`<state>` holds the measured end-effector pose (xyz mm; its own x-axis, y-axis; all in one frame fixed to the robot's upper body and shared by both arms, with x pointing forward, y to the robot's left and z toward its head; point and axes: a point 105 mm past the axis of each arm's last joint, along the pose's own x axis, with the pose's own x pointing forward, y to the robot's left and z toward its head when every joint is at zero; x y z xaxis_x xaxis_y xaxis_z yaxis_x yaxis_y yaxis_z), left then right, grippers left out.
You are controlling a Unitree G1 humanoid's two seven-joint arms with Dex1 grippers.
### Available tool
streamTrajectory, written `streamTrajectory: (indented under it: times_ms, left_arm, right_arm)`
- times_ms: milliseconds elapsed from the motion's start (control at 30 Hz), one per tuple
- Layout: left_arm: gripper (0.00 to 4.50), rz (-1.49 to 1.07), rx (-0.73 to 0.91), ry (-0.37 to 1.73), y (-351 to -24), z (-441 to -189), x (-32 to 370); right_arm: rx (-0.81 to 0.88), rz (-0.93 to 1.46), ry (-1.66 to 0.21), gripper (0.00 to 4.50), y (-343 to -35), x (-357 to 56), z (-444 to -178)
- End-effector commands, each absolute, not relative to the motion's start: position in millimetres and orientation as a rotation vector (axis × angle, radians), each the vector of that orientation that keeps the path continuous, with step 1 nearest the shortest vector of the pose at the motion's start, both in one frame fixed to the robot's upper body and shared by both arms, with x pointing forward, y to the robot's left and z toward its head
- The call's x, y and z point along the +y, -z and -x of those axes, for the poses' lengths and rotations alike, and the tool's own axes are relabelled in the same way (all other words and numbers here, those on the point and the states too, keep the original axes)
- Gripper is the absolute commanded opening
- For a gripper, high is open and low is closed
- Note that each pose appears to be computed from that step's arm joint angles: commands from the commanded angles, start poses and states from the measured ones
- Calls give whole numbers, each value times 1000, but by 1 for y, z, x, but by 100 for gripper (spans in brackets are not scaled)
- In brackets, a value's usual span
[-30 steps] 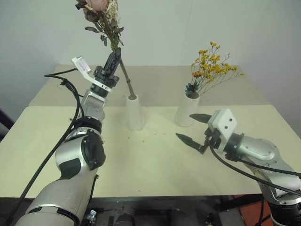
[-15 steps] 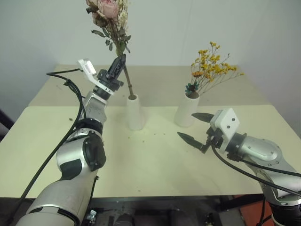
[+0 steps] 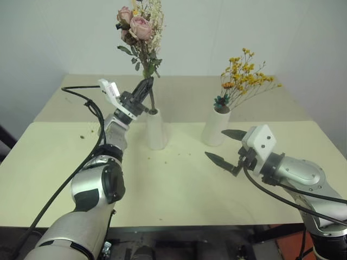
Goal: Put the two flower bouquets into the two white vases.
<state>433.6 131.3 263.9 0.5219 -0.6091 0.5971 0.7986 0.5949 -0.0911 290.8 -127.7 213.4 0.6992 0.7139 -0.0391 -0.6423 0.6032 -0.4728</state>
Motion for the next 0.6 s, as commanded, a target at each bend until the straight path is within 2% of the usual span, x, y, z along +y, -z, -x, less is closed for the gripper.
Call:
streamTrajectory:
  times_ms: [33, 600]
  left_arm:
    - [10, 300, -602, 901, -272, -428, 127]
    - [10, 182, -638, 869, -254, -418, 133]
  right_arm:
    - [-204, 514, -784, 450, -220, -128, -288]
    - [-209, 516, -785, 450, -213, -125, -292]
